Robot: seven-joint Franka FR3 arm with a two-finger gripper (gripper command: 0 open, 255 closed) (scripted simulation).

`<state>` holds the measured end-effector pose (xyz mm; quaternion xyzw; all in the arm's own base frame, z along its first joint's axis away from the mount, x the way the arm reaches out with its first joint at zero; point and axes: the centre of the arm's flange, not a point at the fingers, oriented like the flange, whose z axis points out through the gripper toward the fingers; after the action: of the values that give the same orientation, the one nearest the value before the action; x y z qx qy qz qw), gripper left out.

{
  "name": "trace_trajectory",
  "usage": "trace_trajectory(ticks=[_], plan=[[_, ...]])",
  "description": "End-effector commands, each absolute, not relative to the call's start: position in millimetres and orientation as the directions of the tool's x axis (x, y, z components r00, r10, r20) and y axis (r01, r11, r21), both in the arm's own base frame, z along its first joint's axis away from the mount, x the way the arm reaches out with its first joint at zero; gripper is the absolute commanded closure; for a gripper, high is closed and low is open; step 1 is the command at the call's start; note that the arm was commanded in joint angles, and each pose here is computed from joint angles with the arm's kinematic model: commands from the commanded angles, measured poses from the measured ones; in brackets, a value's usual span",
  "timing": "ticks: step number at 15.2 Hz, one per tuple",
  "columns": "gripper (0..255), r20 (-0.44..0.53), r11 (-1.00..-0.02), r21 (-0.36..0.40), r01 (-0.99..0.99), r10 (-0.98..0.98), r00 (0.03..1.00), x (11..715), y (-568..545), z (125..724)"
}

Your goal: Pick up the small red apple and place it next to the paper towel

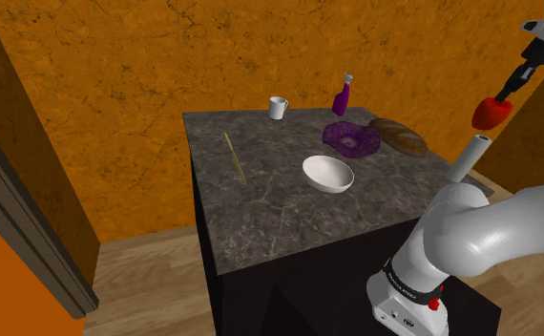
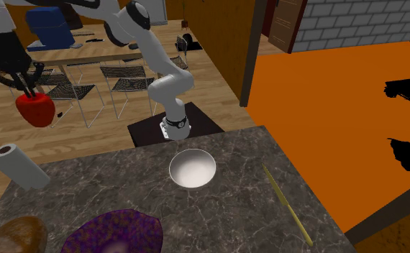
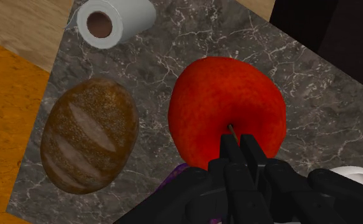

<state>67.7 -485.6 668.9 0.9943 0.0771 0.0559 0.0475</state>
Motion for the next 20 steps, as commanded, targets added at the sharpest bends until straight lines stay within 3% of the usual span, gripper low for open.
trace_trajectory(ticks=[1,20], plan=[[255,0.104,-0.983,0.104,0.148,0.159,0.982,66,-489,659],[255,0.104,-0.983,0.104,0.148,0.159,0.982,66,-489,559]])
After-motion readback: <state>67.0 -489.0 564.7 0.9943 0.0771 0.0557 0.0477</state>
